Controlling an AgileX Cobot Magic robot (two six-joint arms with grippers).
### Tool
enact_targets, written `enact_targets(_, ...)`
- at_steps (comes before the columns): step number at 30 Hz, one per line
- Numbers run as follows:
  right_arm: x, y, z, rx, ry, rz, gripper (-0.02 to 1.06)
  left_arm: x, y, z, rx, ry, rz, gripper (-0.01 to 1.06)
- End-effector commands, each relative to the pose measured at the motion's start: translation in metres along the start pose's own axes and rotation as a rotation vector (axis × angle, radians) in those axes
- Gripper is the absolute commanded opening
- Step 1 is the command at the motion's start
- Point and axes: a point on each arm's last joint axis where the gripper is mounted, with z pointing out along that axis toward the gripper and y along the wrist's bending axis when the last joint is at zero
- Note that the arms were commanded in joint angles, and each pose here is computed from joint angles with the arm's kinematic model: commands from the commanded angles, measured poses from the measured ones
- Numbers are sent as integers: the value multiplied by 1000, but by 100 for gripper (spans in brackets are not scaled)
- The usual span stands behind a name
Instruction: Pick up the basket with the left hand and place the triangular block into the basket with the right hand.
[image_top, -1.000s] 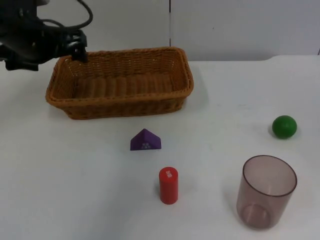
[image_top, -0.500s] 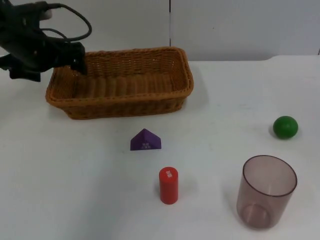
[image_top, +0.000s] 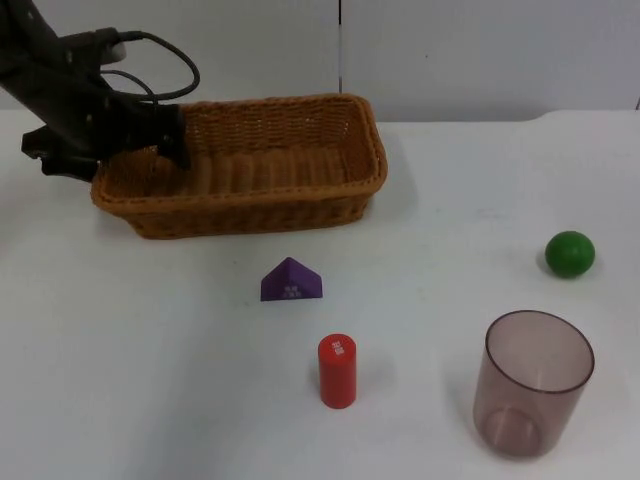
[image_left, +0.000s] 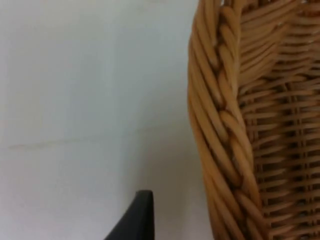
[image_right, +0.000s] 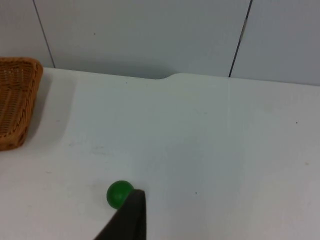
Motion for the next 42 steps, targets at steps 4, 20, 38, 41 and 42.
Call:
enact_targets(4, -1, 0, -2, -2, -9, -7, 105, 4, 2, 11, -5, 3, -4, 105)
enact_targets(20, -5, 0, -3, 2, -46, -41, 105, 4, 3, 11, -11, 0, -14, 27)
enact_targets(38, -1, 1, -2, -5, -9, -29, 105, 16, -21, -39, 10, 45, -90, 0)
enact_targets(41, -1, 1, -2, -6, -4, -29, 105, 28, -24, -64, 5, 36, -92, 0)
enact_targets(42, -1, 1, -2, -6, -5, -29, 105, 34, -25, -75, 1, 30, -87, 0)
